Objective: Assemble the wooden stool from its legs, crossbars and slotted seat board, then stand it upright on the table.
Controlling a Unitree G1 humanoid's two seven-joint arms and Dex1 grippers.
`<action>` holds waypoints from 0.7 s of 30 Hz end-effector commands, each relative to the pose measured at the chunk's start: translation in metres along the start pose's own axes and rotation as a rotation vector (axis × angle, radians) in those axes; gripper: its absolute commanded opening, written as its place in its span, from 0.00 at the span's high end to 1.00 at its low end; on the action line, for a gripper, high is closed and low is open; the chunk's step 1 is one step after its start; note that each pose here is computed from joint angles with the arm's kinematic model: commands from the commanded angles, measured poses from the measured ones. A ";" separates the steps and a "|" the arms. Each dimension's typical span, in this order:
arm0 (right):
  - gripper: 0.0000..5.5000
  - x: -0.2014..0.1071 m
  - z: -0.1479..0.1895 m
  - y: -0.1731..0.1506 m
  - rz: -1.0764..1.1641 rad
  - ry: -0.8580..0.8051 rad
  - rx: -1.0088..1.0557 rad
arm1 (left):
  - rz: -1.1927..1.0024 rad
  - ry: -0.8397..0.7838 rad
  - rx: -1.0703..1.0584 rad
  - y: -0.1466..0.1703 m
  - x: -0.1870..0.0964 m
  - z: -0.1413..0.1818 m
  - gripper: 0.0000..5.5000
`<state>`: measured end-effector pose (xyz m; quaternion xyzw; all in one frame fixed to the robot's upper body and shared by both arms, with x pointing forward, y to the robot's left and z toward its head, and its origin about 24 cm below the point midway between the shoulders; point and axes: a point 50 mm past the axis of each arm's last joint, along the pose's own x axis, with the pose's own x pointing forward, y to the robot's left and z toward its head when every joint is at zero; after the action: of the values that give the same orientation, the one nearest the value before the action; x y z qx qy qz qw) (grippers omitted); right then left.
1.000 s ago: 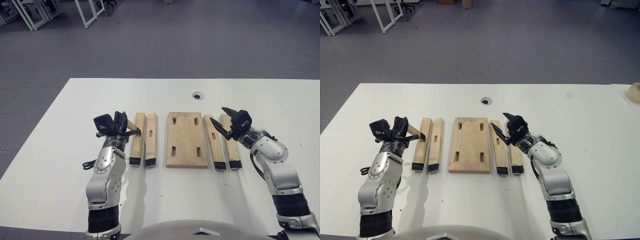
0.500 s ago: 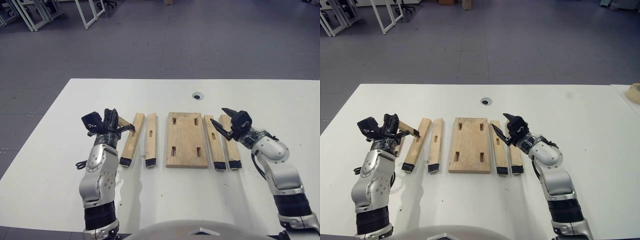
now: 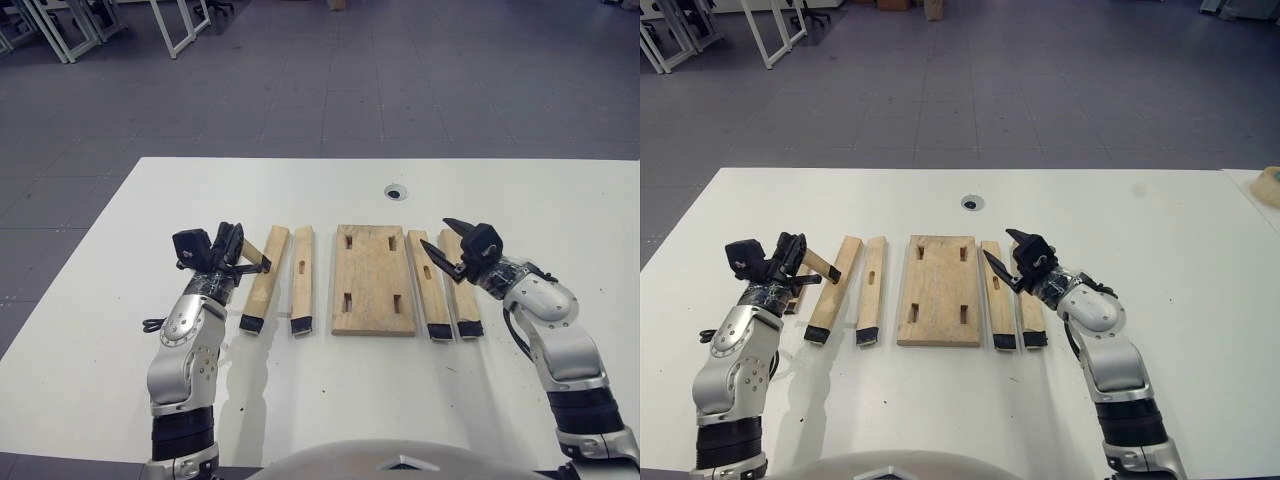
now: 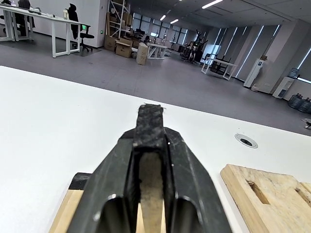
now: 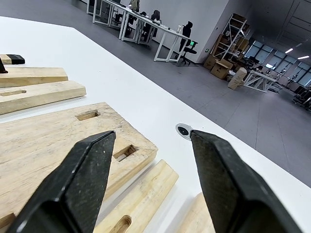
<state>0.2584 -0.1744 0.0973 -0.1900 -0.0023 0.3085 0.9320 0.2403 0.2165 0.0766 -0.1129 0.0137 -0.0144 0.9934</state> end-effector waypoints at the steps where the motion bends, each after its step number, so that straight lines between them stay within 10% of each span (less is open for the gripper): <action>1: 0.49 -0.001 0.002 -0.002 0.009 -0.002 -0.019 | 0.029 0.075 0.030 0.011 -0.006 -0.017 0.92; 10: 0.49 -0.001 0.001 -0.001 0.009 0.000 -0.018 | -0.020 0.321 0.213 0.003 -0.007 -0.038 0.92; 21: 0.49 -0.001 0.001 0.001 0.003 -0.001 -0.019 | -0.076 0.164 0.158 -0.013 0.013 0.009 0.92</action>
<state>0.2575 -0.1747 0.0958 -0.1906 0.0006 0.3086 0.9319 0.2525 0.2080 0.0869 -0.0302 0.0833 -0.0601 0.9942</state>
